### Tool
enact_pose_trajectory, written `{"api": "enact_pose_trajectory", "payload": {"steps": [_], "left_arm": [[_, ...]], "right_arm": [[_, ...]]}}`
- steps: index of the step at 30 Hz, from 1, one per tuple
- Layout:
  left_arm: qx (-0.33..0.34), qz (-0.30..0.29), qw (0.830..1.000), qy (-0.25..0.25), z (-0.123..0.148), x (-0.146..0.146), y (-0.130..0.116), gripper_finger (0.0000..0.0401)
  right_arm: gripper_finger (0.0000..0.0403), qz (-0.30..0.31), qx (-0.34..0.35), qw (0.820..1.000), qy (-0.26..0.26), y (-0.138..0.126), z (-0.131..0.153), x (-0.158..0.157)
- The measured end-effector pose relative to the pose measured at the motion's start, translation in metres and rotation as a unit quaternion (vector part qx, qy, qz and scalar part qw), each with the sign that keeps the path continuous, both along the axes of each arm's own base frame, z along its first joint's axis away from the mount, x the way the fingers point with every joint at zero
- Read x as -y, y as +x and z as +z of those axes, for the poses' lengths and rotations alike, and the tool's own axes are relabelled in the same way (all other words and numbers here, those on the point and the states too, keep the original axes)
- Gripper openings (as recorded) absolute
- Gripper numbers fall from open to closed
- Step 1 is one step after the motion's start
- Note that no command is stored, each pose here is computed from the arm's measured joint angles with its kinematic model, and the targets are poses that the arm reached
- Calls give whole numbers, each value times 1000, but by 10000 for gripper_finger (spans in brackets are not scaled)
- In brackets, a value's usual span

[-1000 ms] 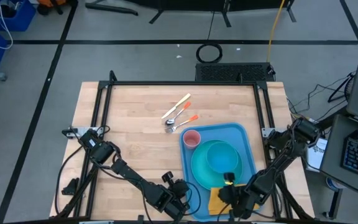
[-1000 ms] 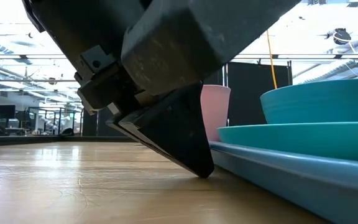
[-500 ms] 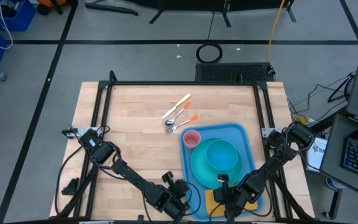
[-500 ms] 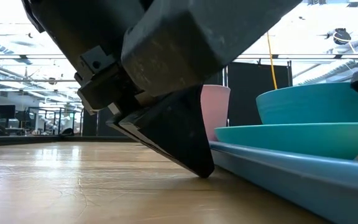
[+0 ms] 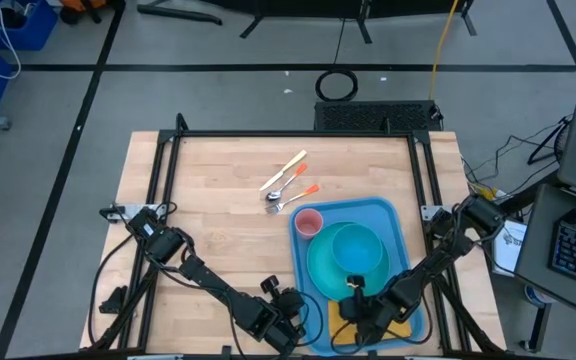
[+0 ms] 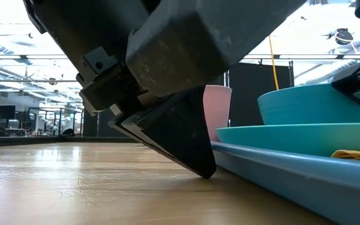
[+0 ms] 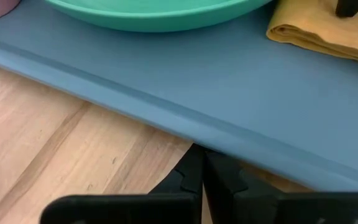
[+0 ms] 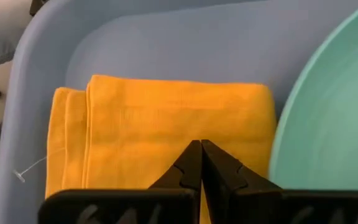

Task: Set up tray
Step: Put the yellow table napkin on the blue tray to the bottom of the light blue plate

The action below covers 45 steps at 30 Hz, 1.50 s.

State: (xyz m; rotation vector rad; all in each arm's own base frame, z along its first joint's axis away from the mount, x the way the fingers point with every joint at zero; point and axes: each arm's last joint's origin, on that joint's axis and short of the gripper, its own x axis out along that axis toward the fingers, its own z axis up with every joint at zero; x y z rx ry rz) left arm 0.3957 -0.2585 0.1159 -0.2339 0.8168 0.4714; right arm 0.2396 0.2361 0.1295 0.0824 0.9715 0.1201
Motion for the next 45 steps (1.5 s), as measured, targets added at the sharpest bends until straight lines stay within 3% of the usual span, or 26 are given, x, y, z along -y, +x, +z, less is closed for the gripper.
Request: {"api": "enact_pose_trajectory", "payload": {"steps": [21, 28, 37, 45], "left_arm": [[3, 0, 1000, 3, 0, -1, 1, 3], [5, 2, 1000, 6, 1, -1, 1, 12], [7, 3, 1000, 7, 1, -1, 1, 11], [7, 3, 1000, 7, 1, -2, 2, 14]], "right_arm": [[0, 32, 12, 999, 29, 15, -1, 3], [0, 37, 53, 997, 30, -5, 26, -8], [0, -37, -58, 997, 25, -39, 23, -6], [0, -53, -87, 994, 34, -44, 16, -10]]}}
